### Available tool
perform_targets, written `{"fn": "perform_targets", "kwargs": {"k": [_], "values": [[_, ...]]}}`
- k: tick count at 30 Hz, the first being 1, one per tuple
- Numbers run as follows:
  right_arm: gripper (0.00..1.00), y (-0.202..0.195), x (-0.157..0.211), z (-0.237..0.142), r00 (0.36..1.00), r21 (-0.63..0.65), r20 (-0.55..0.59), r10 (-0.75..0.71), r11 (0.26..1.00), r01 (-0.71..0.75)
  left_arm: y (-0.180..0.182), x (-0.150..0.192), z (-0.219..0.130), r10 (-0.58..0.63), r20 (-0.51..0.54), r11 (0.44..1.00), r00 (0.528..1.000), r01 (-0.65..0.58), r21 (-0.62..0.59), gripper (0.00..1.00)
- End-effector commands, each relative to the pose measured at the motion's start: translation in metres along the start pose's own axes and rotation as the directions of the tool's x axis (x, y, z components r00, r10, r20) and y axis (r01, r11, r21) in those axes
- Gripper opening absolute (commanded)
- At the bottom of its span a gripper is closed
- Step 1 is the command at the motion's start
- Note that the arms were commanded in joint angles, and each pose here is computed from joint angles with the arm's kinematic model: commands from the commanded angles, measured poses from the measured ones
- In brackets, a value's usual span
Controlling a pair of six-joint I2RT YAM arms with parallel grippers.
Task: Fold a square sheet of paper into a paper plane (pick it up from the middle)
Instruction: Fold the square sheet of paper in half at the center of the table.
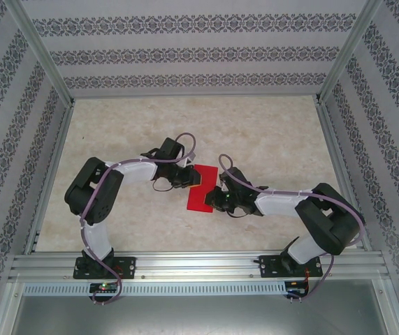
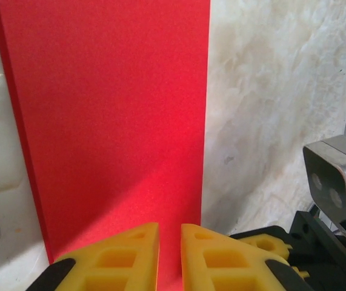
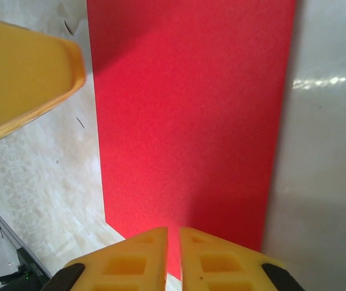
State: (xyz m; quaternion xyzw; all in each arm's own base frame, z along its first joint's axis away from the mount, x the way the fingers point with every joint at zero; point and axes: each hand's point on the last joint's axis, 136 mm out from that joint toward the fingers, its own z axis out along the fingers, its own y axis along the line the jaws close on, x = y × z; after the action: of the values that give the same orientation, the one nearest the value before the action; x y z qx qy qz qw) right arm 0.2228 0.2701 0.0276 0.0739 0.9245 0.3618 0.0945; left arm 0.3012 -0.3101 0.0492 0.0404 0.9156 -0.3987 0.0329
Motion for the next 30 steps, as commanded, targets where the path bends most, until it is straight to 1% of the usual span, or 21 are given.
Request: {"fn": "perform_targets", "kwargs": {"k": [1, 7, 13, 16, 21, 25, 27, 30], "values": [[0.14, -0.021, 0.011, 0.009, 1.0, 0.045, -0.014, 0.021, 0.999, -0.02, 0.001, 0.001, 0.011, 0.02, -0.007, 1.0, 1.0, -0.021, -0.005, 0.17], [0.15, -0.033, 0.021, 0.013, 0.998, 0.082, -0.044, 0.033, 0.996, -0.03, 0.025, 0.012, 0.018, 0.011, -0.036, 0.997, 0.999, -0.013, -0.076, 0.14], [0.15, 0.004, 0.012, -0.006, 1.0, 0.021, 0.007, -0.021, 1.0, 0.021, 0.035, 0.018, 0.02, 0.012, -0.054, 0.994, 0.998, -0.017, -0.103, 0.11], [0.17, 0.009, 0.012, -0.012, 0.999, 0.005, 0.016, -0.032, 0.999, 0.032, 0.035, 0.018, 0.02, 0.018, -0.056, 0.994, 0.998, -0.023, -0.105, 0.1], [0.17, -0.013, 0.026, 0.003, 1.0, 0.041, -0.026, 0.004, 0.999, -0.003, 0.038, 0.02, 0.021, 0.021, -0.065, 0.993, 0.998, -0.028, -0.112, 0.1], [0.15, -0.029, 0.035, 0.01, 0.998, 0.095, -0.06, 0.023, 0.995, -0.017, 0.04, 0.022, 0.02, 0.028, -0.074, 0.992, 0.997, -0.037, -0.123, 0.09], [0.15, -0.022, 0.032, 0.005, 0.998, 0.085, -0.053, 0.013, 0.996, -0.009, 0.041, 0.022, 0.02, 0.03, -0.075, 0.991, 0.997, -0.04, -0.129, 0.09], [0.16, -0.002, 0.012, -0.013, 0.999, 0.073, 0.01, -0.032, 0.997, 0.031, 0.042, 0.023, 0.019, 0.033, -0.076, 0.99, 0.997, -0.043, -0.133, 0.08]]}}
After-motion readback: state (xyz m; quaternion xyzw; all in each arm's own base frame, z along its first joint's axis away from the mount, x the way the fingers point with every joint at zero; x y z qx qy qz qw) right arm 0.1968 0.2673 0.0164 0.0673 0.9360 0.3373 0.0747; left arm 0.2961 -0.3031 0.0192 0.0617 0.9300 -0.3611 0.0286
